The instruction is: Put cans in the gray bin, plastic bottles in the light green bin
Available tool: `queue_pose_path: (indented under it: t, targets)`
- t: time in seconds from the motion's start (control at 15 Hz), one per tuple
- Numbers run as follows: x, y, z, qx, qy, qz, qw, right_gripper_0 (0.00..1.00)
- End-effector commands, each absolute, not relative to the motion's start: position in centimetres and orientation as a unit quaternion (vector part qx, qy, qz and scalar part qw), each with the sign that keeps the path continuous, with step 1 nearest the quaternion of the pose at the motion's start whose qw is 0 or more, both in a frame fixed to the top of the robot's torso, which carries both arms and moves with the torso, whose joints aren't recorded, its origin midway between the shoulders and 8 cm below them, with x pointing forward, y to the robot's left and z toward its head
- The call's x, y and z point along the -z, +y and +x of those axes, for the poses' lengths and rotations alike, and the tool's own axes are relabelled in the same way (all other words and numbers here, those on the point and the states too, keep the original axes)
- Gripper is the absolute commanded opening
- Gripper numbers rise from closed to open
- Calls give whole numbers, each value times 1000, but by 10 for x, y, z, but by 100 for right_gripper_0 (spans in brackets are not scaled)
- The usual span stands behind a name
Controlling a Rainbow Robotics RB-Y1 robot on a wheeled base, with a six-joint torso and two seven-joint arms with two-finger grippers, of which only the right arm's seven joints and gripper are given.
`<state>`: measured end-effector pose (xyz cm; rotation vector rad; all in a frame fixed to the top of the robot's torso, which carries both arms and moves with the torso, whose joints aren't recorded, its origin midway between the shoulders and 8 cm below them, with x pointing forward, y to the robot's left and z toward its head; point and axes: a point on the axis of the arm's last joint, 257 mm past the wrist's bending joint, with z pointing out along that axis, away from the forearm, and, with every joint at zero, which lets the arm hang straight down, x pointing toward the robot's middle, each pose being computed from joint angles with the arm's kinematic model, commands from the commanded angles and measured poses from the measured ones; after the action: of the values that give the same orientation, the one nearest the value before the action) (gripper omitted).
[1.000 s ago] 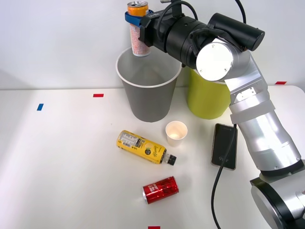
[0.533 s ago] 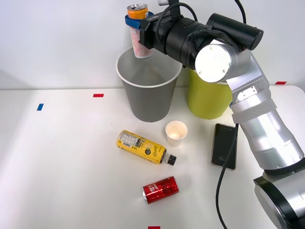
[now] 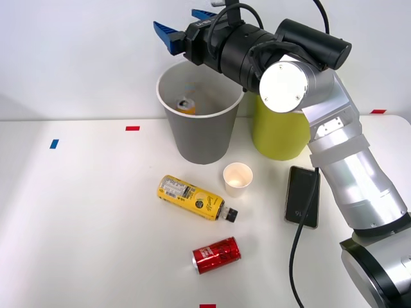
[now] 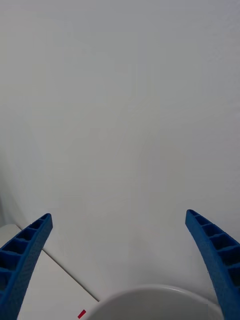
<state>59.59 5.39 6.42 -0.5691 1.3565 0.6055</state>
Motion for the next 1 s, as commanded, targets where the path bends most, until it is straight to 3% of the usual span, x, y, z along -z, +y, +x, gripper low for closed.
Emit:
queue_pose_path:
  t: [0.07, 0.33, 0.47, 1.0]
  targets:
    - [-59, 49, 596, -268, 609, -260, 700, 100]
    - [-46, 18, 582, -235, 605, -294, 702, 100]
    - [-40, 2, 560, -258, 604, -295, 693, 100]
    - [-6, -60, 489, -252, 594, -287, 708, 100]
